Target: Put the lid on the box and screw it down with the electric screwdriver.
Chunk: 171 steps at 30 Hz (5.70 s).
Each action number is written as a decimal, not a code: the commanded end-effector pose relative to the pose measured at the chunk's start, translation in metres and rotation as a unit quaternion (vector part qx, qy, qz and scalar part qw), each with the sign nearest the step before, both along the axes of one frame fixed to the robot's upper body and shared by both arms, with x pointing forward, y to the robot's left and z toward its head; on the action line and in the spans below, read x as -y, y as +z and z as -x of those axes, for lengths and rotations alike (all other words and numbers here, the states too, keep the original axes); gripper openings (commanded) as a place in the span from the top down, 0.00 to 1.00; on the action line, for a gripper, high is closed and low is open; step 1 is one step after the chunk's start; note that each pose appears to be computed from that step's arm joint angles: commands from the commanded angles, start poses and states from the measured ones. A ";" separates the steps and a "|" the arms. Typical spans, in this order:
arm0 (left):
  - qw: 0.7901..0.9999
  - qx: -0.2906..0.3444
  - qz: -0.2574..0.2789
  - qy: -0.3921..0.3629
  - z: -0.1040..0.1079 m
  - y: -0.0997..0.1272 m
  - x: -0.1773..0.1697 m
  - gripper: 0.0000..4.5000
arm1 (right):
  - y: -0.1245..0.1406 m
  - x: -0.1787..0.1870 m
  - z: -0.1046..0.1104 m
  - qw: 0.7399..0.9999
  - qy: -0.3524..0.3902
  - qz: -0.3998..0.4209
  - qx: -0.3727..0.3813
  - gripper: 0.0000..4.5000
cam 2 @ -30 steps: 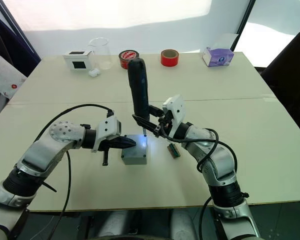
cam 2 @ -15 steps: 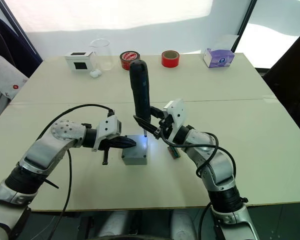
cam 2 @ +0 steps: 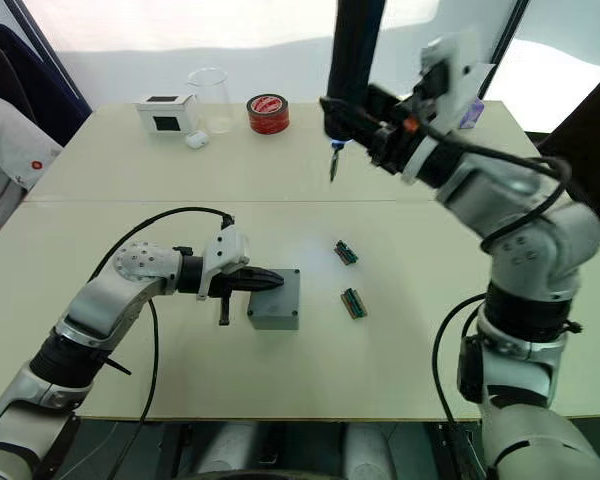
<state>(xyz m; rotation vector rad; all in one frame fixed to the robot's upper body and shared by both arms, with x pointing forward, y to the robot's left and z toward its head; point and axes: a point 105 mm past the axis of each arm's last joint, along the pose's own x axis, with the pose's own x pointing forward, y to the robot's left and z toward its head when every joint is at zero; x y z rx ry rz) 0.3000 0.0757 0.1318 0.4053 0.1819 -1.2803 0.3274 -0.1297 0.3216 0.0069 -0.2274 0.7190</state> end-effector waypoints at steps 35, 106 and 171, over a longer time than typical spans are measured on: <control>1.000 -0.019 0.000 -0.021 0.034 0.041 -0.035 1.00 | -0.185 0.174 0.025 0.776 -0.235 0.210 -0.546 0.01; 0.994 -0.049 -0.058 0.081 0.027 -0.033 -0.023 1.00 | -0.186 -0.056 0.043 0.865 0.295 0.369 -0.167 0.01; 0.999 -0.031 0.013 0.026 0.026 0.058 -0.042 1.00 | -0.181 0.019 -0.025 0.960 0.045 0.225 -0.161 0.45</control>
